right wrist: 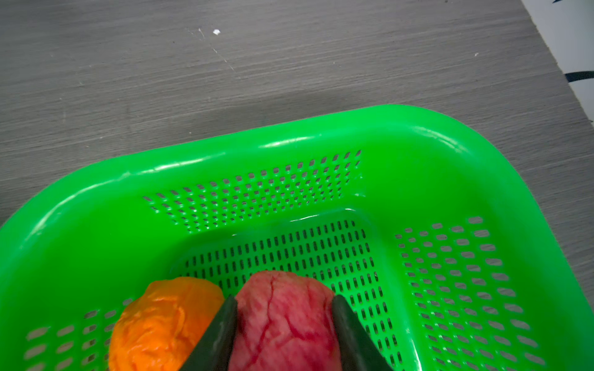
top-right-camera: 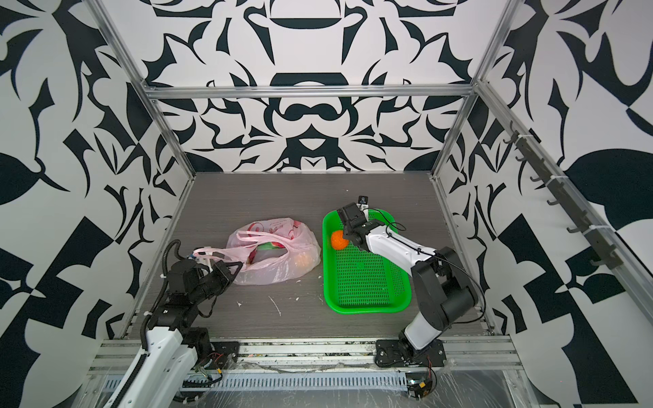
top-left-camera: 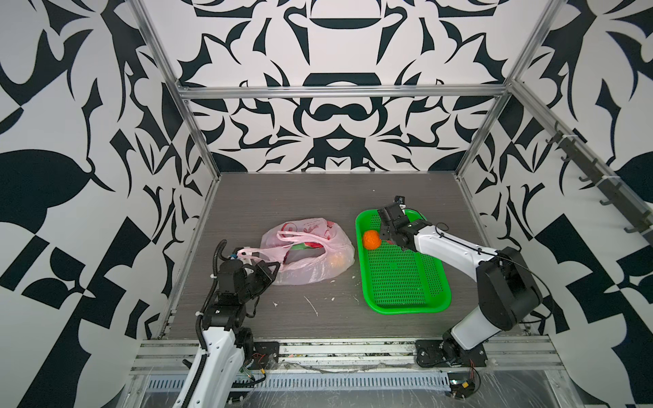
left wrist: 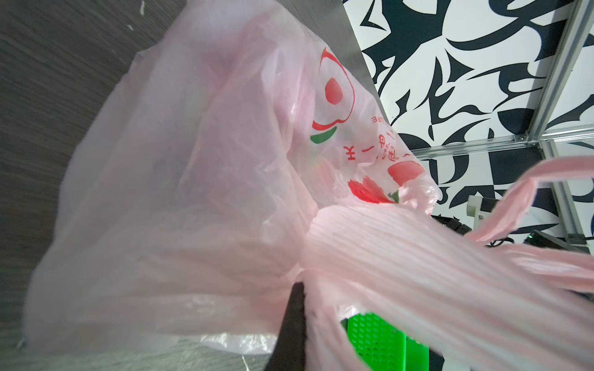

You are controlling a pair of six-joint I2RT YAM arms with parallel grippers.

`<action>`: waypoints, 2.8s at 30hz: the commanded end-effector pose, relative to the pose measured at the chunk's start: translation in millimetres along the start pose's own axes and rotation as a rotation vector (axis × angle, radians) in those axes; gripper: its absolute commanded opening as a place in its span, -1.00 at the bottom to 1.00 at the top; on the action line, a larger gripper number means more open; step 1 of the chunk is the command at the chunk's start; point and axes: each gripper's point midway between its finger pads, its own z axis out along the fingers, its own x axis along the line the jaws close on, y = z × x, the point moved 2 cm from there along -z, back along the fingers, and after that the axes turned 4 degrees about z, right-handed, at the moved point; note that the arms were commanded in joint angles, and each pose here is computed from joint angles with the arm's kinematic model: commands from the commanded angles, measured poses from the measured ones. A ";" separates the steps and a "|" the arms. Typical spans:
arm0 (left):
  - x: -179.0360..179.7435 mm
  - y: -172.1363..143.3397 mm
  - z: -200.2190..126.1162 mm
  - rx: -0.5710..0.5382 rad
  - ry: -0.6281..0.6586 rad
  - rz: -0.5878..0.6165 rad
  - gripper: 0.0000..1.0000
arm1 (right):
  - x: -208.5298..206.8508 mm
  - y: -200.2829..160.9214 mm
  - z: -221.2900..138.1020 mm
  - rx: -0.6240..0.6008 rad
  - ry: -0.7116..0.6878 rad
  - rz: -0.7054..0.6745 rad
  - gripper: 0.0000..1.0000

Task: Untie the knot of the plastic bag and take out the fruit
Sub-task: Place the fruit in the basket.

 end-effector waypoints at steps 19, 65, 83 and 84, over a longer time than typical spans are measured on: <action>-9.9 9.0 -2.7 -0.018 -0.003 0.029 -1.00 | 0.6 -9.4 21.9 0.031 0.004 0.044 -0.53; -11.8 7.9 -4.9 -0.023 -0.018 0.037 -1.00 | -8.2 9.0 -10.3 -0.009 0.011 0.064 0.28; -23.6 8.5 -10.9 -0.031 -0.069 0.052 -1.00 | 94.6 9.9 -178.8 -0.119 0.293 -0.281 -0.02; -23.9 8.0 -11.4 -0.031 -0.072 0.051 -1.00 | 104.7 6.2 -190.6 -0.123 0.316 -0.315 -0.05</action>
